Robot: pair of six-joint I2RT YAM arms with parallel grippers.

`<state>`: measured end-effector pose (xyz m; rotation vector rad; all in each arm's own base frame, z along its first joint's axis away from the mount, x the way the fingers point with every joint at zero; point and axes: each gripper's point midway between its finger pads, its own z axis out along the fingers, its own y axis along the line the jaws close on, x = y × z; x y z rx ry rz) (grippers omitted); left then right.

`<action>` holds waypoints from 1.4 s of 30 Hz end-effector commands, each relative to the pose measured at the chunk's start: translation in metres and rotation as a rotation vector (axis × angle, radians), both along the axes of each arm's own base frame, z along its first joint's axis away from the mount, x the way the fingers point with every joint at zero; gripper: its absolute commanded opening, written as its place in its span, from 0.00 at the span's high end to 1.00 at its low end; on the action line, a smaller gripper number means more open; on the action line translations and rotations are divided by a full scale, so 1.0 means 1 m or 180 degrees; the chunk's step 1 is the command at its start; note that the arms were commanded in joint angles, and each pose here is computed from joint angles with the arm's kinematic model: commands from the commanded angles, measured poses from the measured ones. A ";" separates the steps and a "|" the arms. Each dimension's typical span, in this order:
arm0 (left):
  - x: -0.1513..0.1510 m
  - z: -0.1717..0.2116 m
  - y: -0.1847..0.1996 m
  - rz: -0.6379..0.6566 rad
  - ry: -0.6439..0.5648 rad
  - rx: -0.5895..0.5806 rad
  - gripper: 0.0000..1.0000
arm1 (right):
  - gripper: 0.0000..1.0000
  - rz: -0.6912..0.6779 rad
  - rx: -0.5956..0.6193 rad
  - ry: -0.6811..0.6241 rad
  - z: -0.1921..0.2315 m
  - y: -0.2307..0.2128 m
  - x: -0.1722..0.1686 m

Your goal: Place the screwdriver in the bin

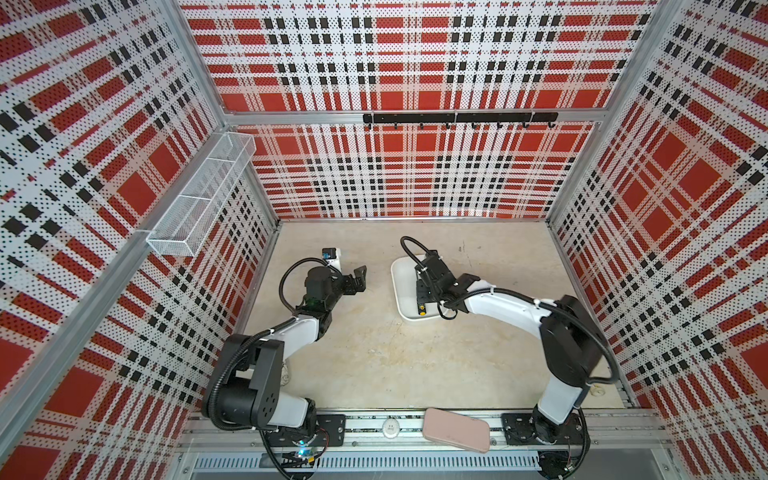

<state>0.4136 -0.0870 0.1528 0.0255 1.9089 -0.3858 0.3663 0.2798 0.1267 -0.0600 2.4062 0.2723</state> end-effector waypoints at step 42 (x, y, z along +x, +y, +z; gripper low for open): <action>-0.057 0.032 0.112 0.1209 -0.1325 0.0663 0.02 | 0.41 -0.1720 -0.0583 -0.2106 0.019 -0.332 0.009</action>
